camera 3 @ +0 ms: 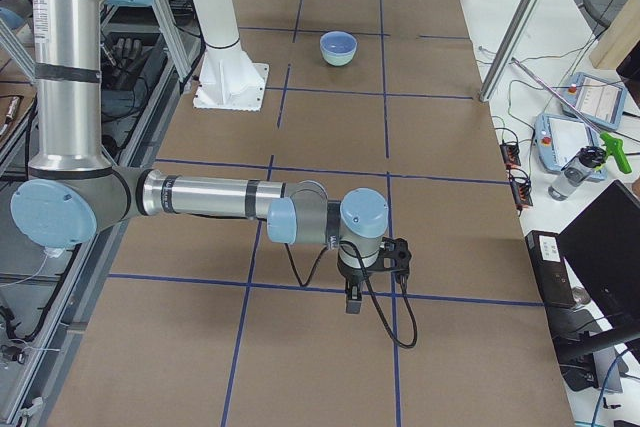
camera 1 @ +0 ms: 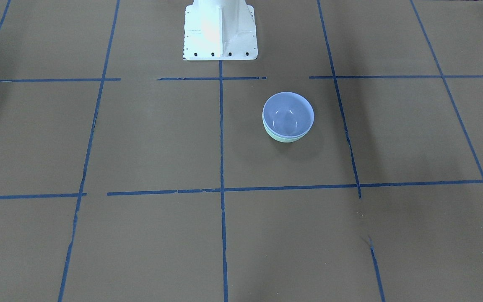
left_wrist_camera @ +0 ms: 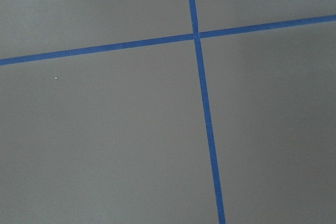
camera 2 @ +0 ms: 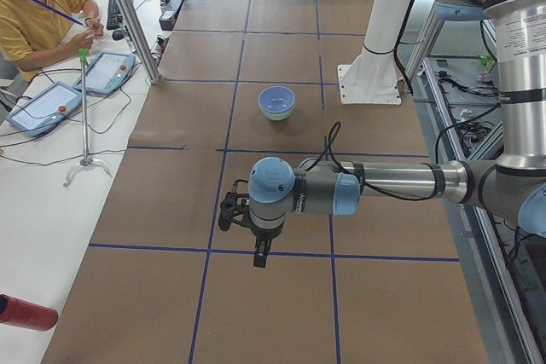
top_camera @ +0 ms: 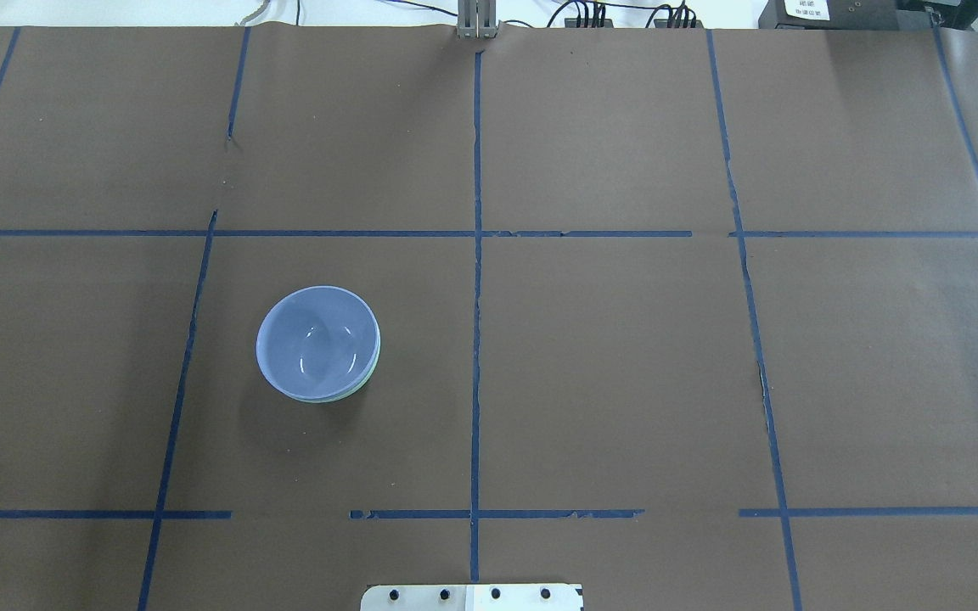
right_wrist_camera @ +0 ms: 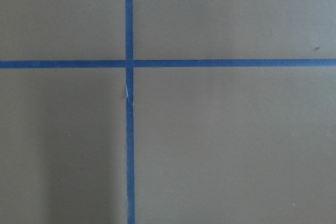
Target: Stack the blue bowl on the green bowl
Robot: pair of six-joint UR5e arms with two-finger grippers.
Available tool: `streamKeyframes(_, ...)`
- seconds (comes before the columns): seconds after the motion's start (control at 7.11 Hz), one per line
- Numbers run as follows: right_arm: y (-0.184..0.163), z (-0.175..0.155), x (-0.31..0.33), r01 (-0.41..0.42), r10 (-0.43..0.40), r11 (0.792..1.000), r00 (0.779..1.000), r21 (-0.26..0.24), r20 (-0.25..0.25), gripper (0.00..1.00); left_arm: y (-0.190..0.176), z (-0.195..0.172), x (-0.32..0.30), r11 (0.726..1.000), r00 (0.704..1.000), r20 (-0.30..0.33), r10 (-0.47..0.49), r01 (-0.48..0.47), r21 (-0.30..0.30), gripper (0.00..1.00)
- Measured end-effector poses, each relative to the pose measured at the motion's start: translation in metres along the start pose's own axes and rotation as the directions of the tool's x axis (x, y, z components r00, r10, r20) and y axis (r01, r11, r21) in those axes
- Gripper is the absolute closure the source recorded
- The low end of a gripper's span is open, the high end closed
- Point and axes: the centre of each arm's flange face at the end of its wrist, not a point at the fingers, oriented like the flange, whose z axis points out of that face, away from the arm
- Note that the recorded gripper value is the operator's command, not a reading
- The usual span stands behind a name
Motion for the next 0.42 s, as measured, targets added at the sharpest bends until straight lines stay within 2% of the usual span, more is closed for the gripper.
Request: streamKeyframes(0.42,0.0,0.0,0.0,0.0,0.0,1.0,1.0,0.0,0.001,0.0,0.0003,0.0008,-0.0008,1.0,1.0,0.0,-0.002,0.002,-0.002,0.0)
